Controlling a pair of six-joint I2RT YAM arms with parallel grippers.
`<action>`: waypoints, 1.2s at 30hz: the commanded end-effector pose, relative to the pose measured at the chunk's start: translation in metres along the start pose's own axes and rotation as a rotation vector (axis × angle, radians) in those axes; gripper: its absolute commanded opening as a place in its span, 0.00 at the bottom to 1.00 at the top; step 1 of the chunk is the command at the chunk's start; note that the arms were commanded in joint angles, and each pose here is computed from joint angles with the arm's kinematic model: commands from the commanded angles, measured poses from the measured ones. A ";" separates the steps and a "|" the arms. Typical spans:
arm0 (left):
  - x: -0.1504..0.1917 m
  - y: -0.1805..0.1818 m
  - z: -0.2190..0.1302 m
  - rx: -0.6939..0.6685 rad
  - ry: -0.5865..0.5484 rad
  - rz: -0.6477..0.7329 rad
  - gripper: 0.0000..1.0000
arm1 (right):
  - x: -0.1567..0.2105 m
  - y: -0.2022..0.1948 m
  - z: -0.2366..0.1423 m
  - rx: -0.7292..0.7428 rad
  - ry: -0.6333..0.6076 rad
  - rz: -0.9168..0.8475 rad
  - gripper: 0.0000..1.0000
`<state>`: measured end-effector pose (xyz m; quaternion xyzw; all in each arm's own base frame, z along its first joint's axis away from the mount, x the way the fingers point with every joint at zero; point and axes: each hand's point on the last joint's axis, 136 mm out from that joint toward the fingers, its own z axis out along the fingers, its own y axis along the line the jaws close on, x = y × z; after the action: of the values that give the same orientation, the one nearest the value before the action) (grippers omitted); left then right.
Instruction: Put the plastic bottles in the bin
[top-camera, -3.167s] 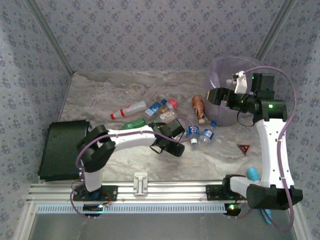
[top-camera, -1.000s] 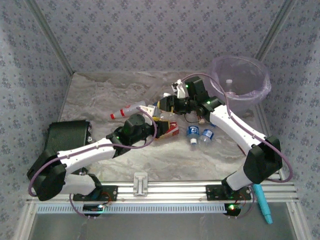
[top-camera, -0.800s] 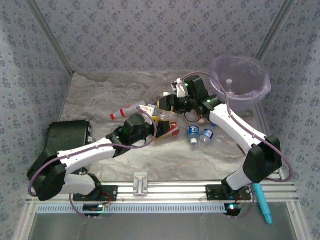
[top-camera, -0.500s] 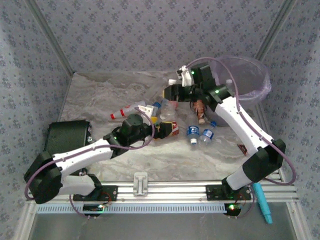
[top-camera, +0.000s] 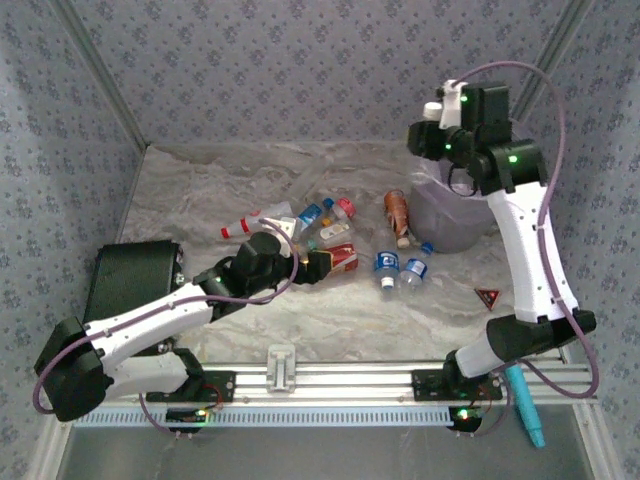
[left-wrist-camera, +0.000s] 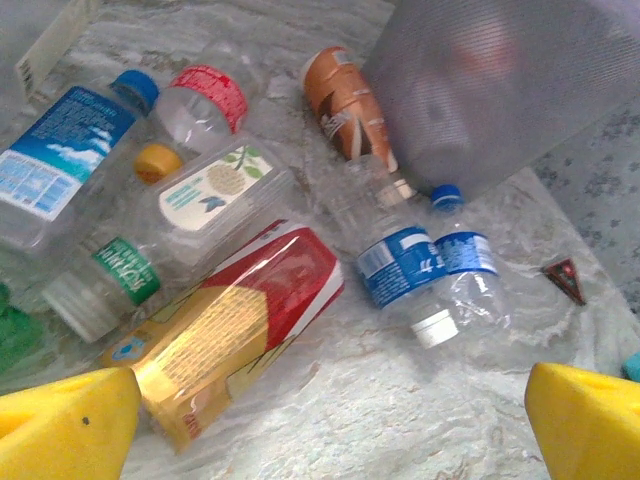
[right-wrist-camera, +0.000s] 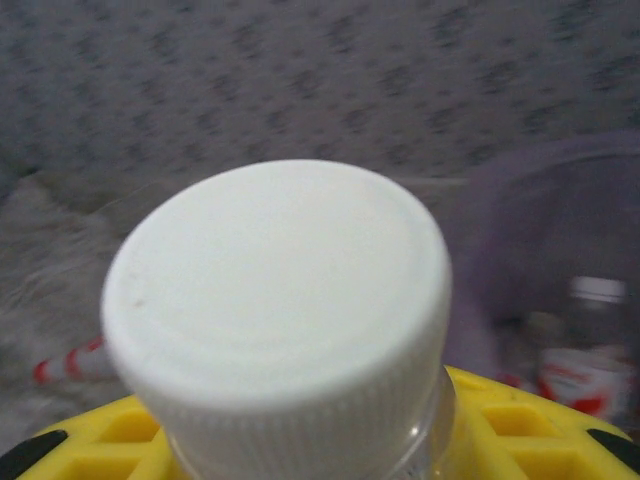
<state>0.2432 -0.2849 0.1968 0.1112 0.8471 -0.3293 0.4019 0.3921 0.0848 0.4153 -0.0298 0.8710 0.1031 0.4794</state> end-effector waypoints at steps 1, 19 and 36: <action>0.000 0.009 -0.007 -0.049 0.010 -0.012 0.98 | -0.012 -0.049 0.000 0.184 -0.020 -0.023 0.38; 0.008 0.023 -0.020 -0.083 -0.014 -0.047 0.96 | 0.054 -0.176 0.091 0.464 0.369 -0.061 0.38; 0.026 0.042 -0.017 -0.215 0.120 -0.014 0.95 | 0.158 -0.204 0.125 0.435 0.663 0.046 0.53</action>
<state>0.2315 -0.2425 0.1544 0.0809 0.9015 -0.2339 0.3550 0.4458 -0.0771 0.1931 0.0491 0.9781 -0.0987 0.1764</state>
